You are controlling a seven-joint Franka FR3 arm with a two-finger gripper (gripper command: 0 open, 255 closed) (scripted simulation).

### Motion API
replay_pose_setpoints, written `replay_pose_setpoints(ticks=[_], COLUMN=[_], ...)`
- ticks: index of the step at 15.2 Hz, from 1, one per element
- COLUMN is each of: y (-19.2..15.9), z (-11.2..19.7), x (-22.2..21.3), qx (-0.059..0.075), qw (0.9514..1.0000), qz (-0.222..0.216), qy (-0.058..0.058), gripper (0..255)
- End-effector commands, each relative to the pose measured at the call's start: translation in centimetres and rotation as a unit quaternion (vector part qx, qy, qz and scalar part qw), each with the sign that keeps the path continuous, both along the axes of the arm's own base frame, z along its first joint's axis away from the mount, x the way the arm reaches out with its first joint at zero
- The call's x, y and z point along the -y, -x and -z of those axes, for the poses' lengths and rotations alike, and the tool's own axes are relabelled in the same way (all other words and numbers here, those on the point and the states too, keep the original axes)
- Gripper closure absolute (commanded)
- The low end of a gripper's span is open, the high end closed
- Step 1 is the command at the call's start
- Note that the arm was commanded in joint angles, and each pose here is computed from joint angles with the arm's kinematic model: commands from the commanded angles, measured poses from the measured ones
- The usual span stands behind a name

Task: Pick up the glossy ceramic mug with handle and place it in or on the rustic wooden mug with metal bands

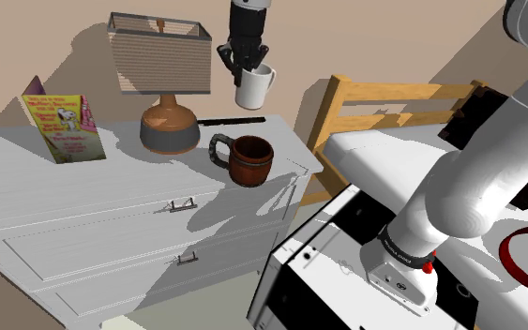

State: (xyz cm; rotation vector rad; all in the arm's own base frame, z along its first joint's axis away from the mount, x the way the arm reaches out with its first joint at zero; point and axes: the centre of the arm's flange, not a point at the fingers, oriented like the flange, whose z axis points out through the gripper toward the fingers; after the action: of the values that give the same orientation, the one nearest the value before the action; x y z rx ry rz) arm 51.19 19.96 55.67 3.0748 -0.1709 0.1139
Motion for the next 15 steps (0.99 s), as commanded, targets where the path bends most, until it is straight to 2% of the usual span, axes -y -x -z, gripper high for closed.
replay_pose_setpoints(ticks=[1,3,15], y=[2.2,4.4,4.4], z=[-0.3,-0.6,5.7], x=[-1.7,-3.8,-3.8], qx=[0.000,0.000,0.000], qw=[1.0000,1.0000,1.0000], qz=[0.001,0.001,0.001], qy=[0.000,0.000,0.000], gripper=[255,255,255])
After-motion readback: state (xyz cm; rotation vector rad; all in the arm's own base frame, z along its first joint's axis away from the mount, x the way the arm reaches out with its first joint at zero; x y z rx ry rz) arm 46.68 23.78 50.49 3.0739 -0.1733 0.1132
